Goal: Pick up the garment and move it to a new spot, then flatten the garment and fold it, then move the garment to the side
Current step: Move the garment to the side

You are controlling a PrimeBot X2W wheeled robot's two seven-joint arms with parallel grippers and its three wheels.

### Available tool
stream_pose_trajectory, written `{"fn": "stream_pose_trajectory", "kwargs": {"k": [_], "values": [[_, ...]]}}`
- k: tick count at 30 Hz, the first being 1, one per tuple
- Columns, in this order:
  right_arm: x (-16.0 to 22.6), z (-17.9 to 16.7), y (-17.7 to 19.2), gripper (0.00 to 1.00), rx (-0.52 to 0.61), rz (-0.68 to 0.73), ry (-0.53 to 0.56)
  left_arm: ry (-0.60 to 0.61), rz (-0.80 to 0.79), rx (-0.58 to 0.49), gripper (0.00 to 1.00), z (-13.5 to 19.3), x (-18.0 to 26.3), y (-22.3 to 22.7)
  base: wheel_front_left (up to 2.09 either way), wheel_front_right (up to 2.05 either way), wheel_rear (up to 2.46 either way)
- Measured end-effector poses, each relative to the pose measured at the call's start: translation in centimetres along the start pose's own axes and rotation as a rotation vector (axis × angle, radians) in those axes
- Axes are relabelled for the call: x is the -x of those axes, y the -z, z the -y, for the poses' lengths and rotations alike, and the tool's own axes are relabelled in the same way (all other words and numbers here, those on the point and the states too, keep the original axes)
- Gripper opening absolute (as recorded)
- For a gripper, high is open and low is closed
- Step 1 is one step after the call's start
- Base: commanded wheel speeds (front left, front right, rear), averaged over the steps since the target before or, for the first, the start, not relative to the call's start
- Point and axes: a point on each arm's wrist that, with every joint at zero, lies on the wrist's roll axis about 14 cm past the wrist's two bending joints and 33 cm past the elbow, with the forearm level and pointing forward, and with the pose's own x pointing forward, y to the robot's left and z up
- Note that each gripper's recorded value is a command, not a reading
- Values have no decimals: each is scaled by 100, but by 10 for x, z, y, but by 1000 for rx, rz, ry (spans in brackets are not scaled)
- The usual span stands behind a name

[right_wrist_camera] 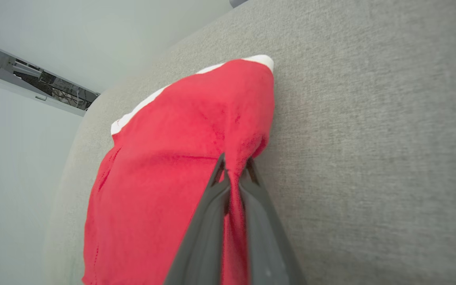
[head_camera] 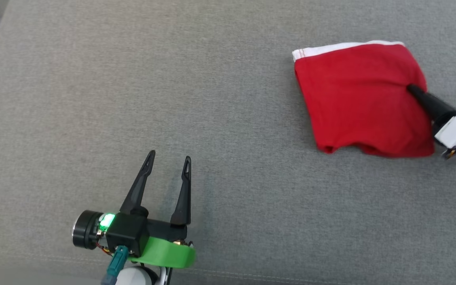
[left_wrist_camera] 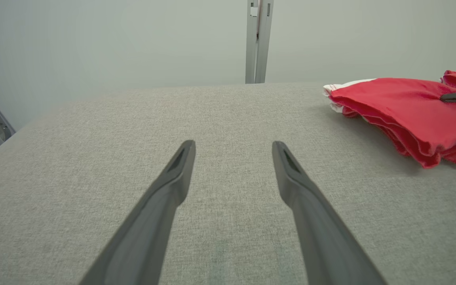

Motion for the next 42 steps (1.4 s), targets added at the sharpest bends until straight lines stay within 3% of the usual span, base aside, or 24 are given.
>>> {"fn": "stream_pose_trajectory", "kwargs": {"k": [7,16,29,39,40,41,42], "values": [[22,25,-62,0,226,92,62,96,24,-21,100,20,-28,1,0,0,0],[54,79,-119,0,375,172,214,254,48,-37,100,56,-70,13,0,0,0],[100,158,-150,0,511,145,454,362,-48,-14,100,79,-92,73,0,0,0],[131,183,-170,0,668,93,577,389,-61,0,100,86,-97,87,0,0,0],[132,185,-171,23,689,91,584,390,-61,0,100,86,-97,87,0,0,0],[133,187,-173,27,715,86,594,391,-61,0,100,86,-98,87,0,0,0],[135,189,-175,39,732,90,605,392,-61,-1,100,86,-98,87,0,0,0]]}}
